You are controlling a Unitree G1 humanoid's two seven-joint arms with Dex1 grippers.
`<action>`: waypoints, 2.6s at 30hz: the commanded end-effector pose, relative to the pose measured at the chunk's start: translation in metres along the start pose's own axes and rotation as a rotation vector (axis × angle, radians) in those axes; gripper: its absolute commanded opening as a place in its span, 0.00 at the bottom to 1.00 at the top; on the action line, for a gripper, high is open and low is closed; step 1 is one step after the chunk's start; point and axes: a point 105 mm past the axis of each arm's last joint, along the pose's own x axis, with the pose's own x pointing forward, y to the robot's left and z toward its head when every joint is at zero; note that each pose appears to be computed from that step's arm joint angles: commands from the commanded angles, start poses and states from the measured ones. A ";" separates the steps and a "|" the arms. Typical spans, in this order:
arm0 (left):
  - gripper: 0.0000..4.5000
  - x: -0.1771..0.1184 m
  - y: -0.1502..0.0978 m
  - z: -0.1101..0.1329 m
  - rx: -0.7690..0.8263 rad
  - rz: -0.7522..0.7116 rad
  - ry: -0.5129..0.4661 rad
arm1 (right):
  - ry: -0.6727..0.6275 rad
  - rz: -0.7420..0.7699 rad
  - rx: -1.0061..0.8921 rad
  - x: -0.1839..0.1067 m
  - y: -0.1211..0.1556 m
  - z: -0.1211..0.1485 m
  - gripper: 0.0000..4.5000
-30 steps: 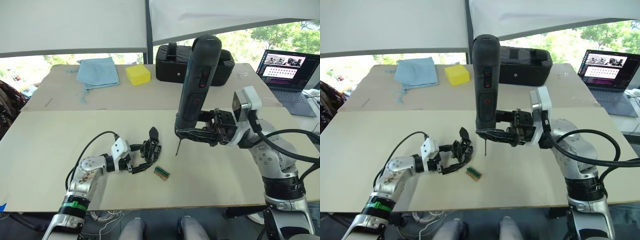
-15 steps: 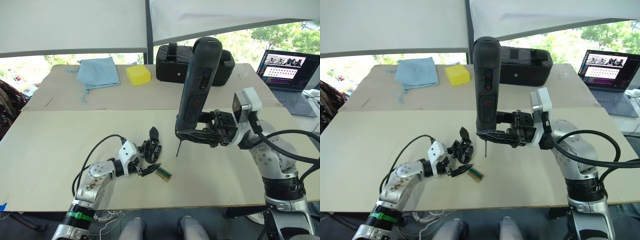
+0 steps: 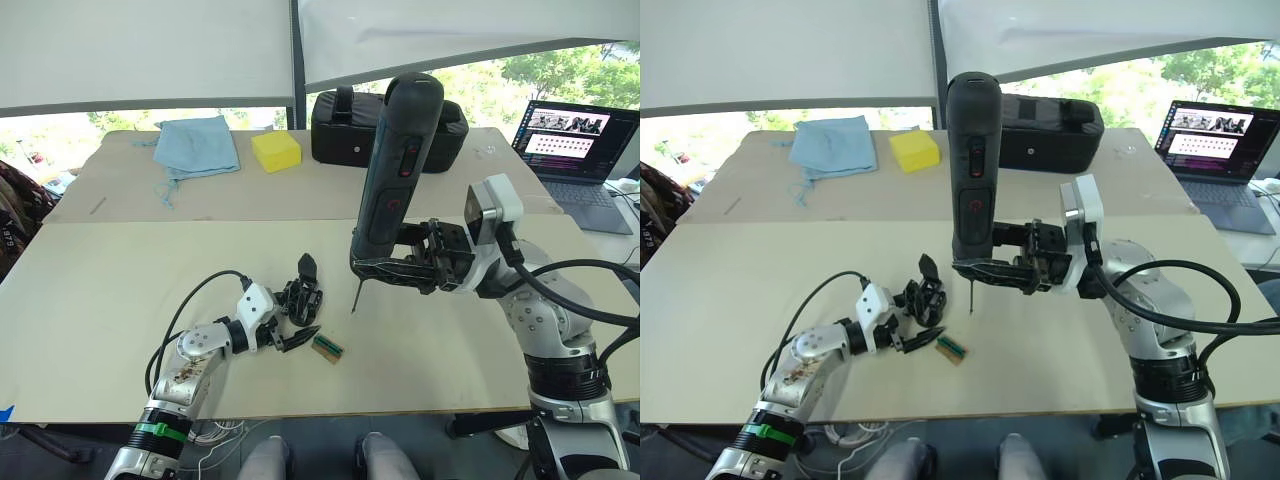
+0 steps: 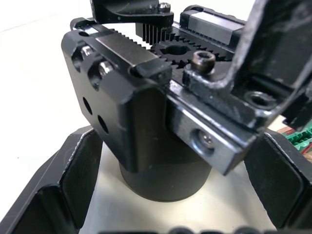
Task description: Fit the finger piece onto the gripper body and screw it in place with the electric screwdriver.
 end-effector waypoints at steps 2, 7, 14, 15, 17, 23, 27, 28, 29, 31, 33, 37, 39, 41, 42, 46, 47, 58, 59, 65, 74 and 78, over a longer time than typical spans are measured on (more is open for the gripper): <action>0.72 -0.011 0.003 -0.016 -0.038 0.027 0.046 | -0.037 0.022 -0.072 0.001 0.003 0.019 0.42; 0.51 -0.014 0.003 -0.019 -0.042 0.030 0.054 | -0.050 0.041 -0.080 0.005 0.005 0.026 0.42; 0.51 -0.012 0.002 -0.017 -0.037 -0.001 0.041 | -0.128 0.091 -0.073 0.028 0.001 0.056 0.42; 0.51 -0.012 0.002 -0.016 -0.038 -0.004 0.040 | -0.138 0.097 -0.069 0.031 0.000 0.060 0.42; 0.51 -0.010 0.003 -0.015 -0.042 -0.016 0.038 | -0.174 0.091 -0.049 0.038 -0.006 0.069 0.42; 0.51 -0.004 0.004 -0.008 -0.029 -0.046 0.029 | -0.204 0.125 -0.028 0.060 -0.009 0.077 0.42; 0.51 -0.001 0.004 -0.005 -0.020 -0.052 0.026 | -0.219 0.161 -0.017 0.073 -0.006 0.077 0.42; 0.51 -0.001 0.004 -0.005 -0.019 -0.053 0.025 | -0.224 0.166 -0.016 0.075 -0.005 0.077 0.42; 0.51 -0.001 0.003 -0.004 -0.018 -0.055 0.026 | -0.230 0.170 -0.014 0.079 -0.005 0.076 0.42; 0.51 0.000 0.003 -0.004 -0.016 -0.056 0.026 | -0.236 0.175 -0.013 0.083 -0.005 0.075 0.42; 0.51 0.000 0.002 -0.003 -0.015 -0.057 0.026 | -0.236 0.177 -0.016 0.087 -0.005 0.073 0.42; 0.51 0.000 0.000 -0.001 -0.017 -0.061 0.027 | -0.225 0.177 -0.025 0.093 -0.007 0.066 0.42; 0.51 0.000 -0.002 -0.001 -0.019 -0.067 0.028 | -0.205 0.161 -0.035 0.097 -0.010 0.059 0.42; 0.51 -0.001 -0.003 -0.001 -0.019 -0.070 0.030 | -0.189 0.148 -0.049 0.099 -0.012 0.054 0.42; 0.51 -0.001 -0.004 -0.002 -0.019 -0.071 0.031 | -0.187 0.145 -0.052 0.100 -0.013 0.052 0.42; 0.51 -0.001 -0.005 -0.002 -0.019 -0.074 0.036 | -0.185 0.136 -0.055 0.104 -0.015 0.047 0.42; 0.51 -0.001 -0.005 -0.003 -0.018 -0.075 0.037 | -0.182 0.136 -0.056 0.104 -0.015 0.045 0.42; 0.51 -0.003 -0.005 -0.004 -0.021 -0.078 0.042 | -0.154 0.127 -0.060 0.102 -0.017 0.031 0.42; 0.51 -0.003 -0.005 -0.004 -0.021 -0.078 0.043 | -0.152 0.126 -0.058 0.101 -0.017 0.030 0.42; 0.51 -0.004 -0.005 -0.004 -0.023 -0.079 0.042 | -0.145 0.129 -0.043 0.101 -0.015 0.023 0.42; 0.51 -0.006 -0.007 -0.005 -0.031 -0.091 0.037 | -0.120 0.135 -0.034 0.100 -0.012 0.012 0.42; 0.51 -0.007 -0.008 -0.005 -0.033 -0.099 0.039 | -0.109 0.128 -0.040 0.099 -0.013 0.007 0.42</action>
